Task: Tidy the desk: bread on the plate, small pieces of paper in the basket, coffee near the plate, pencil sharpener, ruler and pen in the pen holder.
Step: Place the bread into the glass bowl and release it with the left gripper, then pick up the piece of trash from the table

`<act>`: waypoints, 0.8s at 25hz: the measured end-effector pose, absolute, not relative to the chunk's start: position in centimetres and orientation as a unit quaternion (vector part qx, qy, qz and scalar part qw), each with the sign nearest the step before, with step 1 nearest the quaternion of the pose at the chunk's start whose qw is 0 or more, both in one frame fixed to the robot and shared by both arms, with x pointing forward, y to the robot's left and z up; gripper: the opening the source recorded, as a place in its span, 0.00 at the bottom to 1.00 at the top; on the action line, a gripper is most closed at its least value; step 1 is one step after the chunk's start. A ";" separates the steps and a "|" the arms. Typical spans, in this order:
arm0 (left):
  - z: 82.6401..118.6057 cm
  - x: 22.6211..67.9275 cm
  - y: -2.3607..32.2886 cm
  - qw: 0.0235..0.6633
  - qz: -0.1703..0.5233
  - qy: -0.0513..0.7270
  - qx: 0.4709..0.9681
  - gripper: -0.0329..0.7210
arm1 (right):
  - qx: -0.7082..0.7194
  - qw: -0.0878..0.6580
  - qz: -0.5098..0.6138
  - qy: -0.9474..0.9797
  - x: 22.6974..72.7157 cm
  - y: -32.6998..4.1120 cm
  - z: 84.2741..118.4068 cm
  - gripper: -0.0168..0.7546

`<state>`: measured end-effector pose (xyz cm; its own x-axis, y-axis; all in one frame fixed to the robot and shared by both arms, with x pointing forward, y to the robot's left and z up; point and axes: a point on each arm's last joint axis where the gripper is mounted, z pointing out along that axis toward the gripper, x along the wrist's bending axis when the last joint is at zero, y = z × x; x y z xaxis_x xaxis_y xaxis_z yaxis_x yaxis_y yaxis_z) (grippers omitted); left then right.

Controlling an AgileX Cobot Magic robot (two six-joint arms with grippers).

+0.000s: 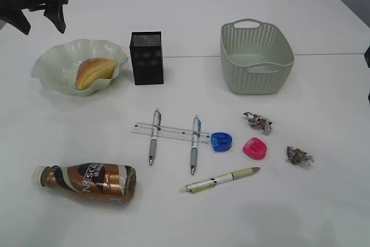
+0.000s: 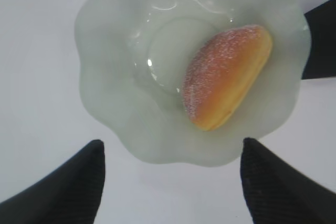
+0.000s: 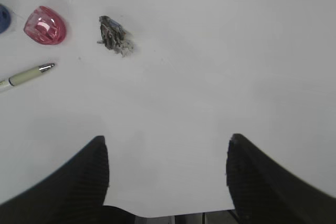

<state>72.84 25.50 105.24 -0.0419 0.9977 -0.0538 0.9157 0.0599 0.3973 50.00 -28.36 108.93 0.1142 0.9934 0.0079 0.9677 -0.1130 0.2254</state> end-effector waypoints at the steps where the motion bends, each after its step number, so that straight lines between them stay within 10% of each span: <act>1: 105.8 72.6 25.4 0.168 0.125 0.710 0.672 0.82 | 0.739 0.086 0.082 0.663 50.1 -28.4 109.2 0.69; 20: 115.6 55.0 26.9 0.188 0.132 0.694 0.682 0.74 | 0.704 0.025 0.097 0.703 52.8 -27.0 107.6 0.69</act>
<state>55.04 26.87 115.56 0.0015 0.9967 -0.0816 0.8972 0.0347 0.4403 52.83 -27.00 107.61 -0.0073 0.9947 0.1022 0.9852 -0.0103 0.1711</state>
